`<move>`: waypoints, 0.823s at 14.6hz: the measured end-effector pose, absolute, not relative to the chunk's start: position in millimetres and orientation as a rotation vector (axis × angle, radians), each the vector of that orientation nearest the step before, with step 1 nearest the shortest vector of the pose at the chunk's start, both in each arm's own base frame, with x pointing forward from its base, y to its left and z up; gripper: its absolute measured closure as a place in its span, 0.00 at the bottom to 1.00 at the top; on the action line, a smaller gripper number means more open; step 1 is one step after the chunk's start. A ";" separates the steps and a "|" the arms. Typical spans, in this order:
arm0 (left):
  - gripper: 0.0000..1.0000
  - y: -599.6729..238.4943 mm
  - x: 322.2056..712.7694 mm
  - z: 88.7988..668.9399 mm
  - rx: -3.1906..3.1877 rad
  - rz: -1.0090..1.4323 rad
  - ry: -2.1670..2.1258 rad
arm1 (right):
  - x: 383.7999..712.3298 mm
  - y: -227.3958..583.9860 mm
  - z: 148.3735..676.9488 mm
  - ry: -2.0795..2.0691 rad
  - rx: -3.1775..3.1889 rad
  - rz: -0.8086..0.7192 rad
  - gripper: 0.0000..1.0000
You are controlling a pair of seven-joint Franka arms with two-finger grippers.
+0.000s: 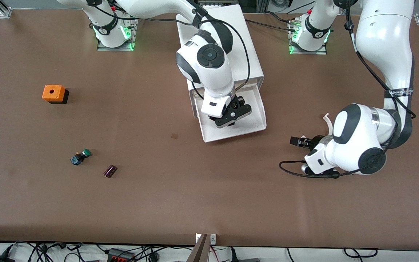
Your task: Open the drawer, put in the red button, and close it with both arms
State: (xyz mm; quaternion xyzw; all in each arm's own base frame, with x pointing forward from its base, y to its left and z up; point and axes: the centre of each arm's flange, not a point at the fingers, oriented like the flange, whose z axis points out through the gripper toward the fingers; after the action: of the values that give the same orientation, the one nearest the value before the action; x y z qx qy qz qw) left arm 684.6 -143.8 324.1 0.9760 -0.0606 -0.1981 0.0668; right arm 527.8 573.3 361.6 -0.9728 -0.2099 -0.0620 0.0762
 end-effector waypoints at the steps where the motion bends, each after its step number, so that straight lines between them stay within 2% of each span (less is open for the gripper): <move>1: 0.00 -144.4 685.7 326.1 2.948 -0.588 -0.175 | 526.7 574.8 351.9 -0.624 -2.924 -0.171 0.59; 5: 0.00 -132.5 697.4 340.3 2.966 -0.501 -0.141 | 526.6 576.1 340.3 -0.620 -2.933 -0.157 0.59; 6: 0.00 -131.1 699.2 340.8 2.969 -0.483 -0.134 | 527.3 575.6 340.2 -0.618 -2.934 -0.157 0.56; 11: 0.00 -130.2 700.4 337.2 2.970 -0.480 -0.126 | 529.0 580.2 357.3 -0.537 -2.923 -0.191 0.06; 12: 0.00 -131.1 700.9 335.7 2.970 -0.476 -0.126 | 532.2 581.6 371.3 -0.515 -2.909 -0.223 0.00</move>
State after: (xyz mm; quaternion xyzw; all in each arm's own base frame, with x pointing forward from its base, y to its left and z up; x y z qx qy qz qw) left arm 700.9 -131.1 335.7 0.9844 -0.0417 -0.1578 0.0653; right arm 532.2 581.6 371.3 -0.9779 -0.1733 -0.0750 0.0895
